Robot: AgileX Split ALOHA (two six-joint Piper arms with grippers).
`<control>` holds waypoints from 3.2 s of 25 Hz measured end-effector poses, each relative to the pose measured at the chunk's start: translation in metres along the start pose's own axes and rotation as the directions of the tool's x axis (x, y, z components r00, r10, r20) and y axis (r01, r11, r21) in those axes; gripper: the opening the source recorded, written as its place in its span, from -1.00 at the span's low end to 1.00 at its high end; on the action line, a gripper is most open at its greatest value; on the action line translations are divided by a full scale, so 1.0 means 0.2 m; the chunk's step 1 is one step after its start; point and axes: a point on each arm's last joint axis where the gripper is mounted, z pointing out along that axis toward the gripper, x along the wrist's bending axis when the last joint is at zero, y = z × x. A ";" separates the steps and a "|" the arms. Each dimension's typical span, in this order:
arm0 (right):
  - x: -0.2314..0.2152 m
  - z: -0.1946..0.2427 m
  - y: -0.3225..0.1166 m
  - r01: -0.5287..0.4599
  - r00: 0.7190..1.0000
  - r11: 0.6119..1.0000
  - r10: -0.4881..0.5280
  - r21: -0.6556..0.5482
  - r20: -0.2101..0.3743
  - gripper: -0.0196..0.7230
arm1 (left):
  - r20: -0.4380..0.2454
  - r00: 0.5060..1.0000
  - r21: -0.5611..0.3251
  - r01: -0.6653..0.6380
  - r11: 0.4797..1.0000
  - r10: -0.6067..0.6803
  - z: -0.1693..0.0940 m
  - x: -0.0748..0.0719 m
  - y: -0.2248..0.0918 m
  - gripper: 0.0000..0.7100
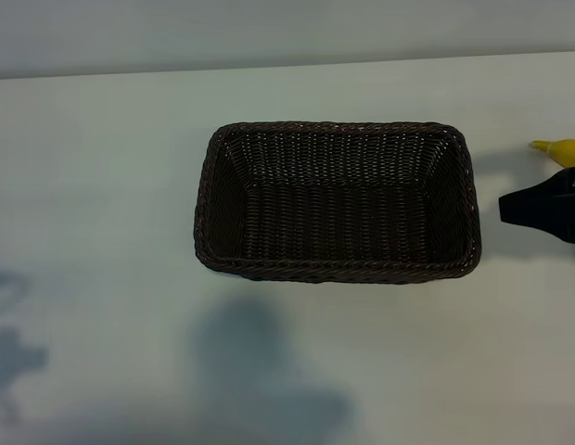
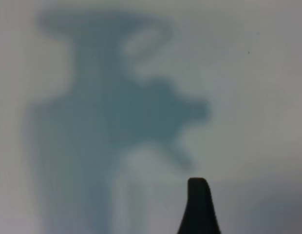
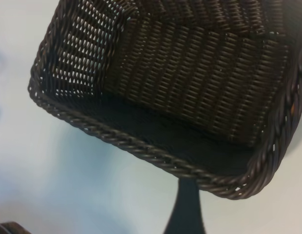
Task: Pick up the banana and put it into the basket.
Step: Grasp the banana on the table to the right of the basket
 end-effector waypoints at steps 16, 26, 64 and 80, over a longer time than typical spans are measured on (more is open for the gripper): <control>0.00 0.00 0.00 -0.004 1.000 1.000 0.004 0.004 -0.003 0.68 | -0.001 0.999 -0.220 0.038 0.975 -0.040 -0.06 -0.01 -0.22 0.58; 0.00 0.00 0.00 -0.018 1.000 1.000 0.018 0.005 -0.004 0.68 | 0.000 0.999 -0.403 0.039 0.914 -0.042 -0.14 -0.01 -0.33 0.58; -0.41 0.09 0.49 -0.168 0.885 0.966 0.060 0.198 0.462 0.68 | 0.009 1.000 -0.404 0.025 0.914 -0.023 -0.14 -0.01 -0.33 0.58; -0.81 0.38 0.42 -0.313 0.816 0.918 0.130 0.243 0.563 0.68 | 0.009 1.000 -0.404 0.025 0.914 -0.023 -0.14 -0.01 -0.33 0.58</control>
